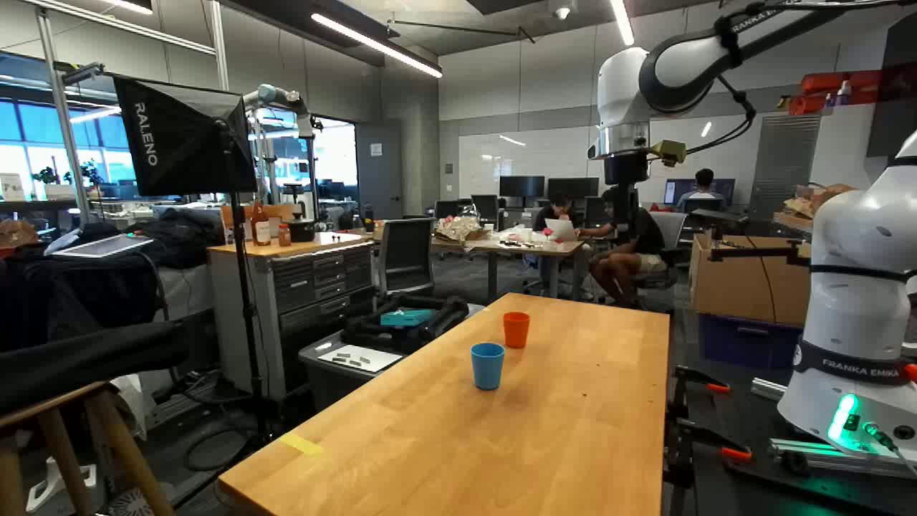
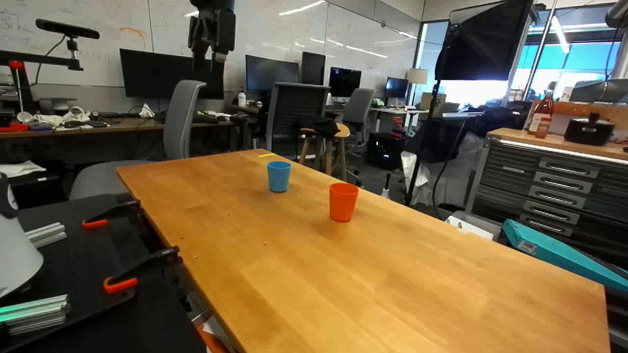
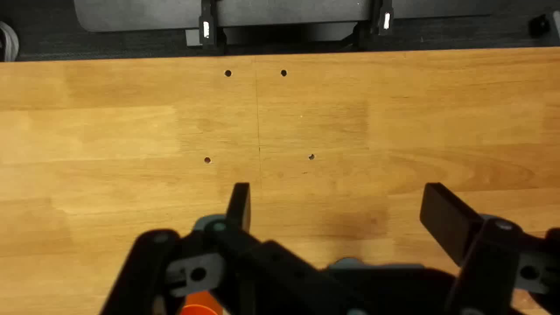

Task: Put the blue cup inside the orange cup

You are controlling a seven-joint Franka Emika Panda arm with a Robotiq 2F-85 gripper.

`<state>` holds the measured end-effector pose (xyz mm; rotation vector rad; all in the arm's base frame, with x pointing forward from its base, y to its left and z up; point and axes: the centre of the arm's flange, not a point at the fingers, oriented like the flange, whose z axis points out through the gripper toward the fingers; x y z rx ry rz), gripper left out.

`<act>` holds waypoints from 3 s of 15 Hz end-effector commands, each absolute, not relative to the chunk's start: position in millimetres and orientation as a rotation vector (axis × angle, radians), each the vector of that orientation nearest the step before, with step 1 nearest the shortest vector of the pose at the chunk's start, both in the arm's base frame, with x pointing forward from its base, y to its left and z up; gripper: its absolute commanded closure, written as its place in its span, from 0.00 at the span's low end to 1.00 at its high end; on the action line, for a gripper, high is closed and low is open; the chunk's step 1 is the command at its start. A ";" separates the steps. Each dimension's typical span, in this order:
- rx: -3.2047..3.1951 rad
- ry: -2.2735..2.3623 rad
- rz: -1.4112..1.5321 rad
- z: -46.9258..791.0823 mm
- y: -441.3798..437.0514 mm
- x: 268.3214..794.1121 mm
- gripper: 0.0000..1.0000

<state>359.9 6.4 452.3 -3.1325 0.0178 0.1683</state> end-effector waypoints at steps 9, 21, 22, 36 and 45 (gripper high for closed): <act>-3.133 0.018 0.167 452.5 6.4 360.0 0.00; -3.233 -0.126 -0.154 353.1 75.3 472.5 0.00; -3.235 -0.124 -0.173 338.0 82.9 484.8 0.00; -3.252 -0.142 -0.133 199.9 187.4 600.8 0.00; -3.254 -0.079 -0.109 188.6 169.7 617.8 0.73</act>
